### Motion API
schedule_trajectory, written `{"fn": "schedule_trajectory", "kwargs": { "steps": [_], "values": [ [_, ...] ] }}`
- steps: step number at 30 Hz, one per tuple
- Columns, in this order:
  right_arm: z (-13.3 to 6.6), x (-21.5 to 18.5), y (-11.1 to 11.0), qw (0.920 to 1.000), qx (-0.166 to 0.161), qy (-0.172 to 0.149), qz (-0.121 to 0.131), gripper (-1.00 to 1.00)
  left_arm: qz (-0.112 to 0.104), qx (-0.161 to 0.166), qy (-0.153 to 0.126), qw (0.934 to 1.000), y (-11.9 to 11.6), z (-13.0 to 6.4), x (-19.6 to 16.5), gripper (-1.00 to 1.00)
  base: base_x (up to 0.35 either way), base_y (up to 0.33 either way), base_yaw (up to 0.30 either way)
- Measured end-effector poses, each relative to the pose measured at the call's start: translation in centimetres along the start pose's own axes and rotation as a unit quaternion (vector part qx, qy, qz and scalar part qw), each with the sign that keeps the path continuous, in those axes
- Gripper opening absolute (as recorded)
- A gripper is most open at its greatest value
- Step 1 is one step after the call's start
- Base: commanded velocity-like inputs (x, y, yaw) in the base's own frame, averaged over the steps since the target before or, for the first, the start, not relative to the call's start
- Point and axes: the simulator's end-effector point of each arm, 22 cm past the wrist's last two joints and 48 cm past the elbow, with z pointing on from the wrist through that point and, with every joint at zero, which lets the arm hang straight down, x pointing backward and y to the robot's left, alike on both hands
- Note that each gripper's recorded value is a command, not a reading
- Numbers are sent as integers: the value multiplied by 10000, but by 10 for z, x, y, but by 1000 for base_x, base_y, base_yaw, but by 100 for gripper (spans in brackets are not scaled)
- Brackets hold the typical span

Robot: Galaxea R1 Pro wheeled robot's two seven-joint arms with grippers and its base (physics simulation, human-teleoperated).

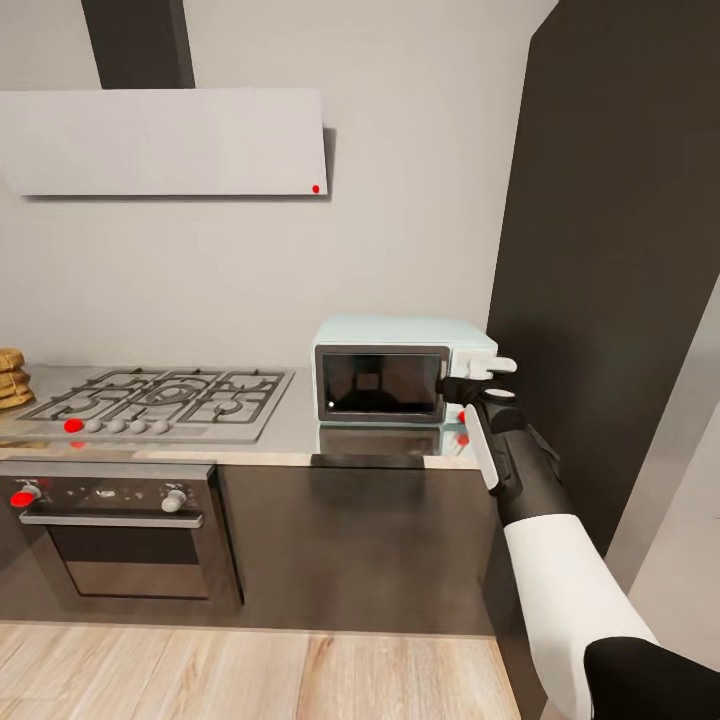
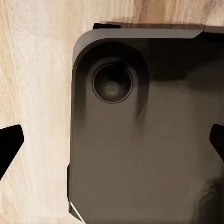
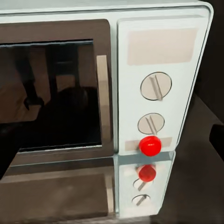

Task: In the kitchen, take the popcorn bag from the countertop, put it into the microwave, and heat it until the popcorn is cooked so the cooked popcorn ends up inside the bag.

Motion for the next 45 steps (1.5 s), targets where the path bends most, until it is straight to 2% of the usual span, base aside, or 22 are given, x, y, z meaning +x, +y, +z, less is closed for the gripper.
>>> {"fn": "schedule_trajectory", "kwargs": {
  "steps": [8, 12, 14, 16, 17, 20, 45],
  "values": [
    [8, 10, 1, 10000, -38, -8, -6, 100, 0, 0, 0, 10000, 0, 0, 0, 100, 0, 0, 0],
    [14, 26, 12, 9990, -417, 142, -82, 100, 1, 0, 0, 10000, 0, 0, 0, 100, 0, 0, 0],
    [19, 34, 9, 9988, -451, 164, -117, 100, -1, 0, 0, 10000, 0, 0, 0, 100, 0, 0, 0],
    [29, 48, 6, 9989, -434, 99, -177, 100, 1, 0, 1, 10000, 0, 0, 0, 100, 0, 0, 0],
    [31, 51, 4, 9988, -388, 84, -273, 100, 2, 0, 0, 10000, 0, 0, 0, 100, 0, 0, 0],
    [31, 51, 3, 9989, -341, 67, -328, 100, 2, 5, 0, 10000, 0, 0, 0, 100, 0, 0, 0],
    [32, 51, -1, 9989, -295, 68, -352, 100, 3, 0, -1, 10000, 1, 0, 0, 100, 107, 0, 0]
  ]
}}
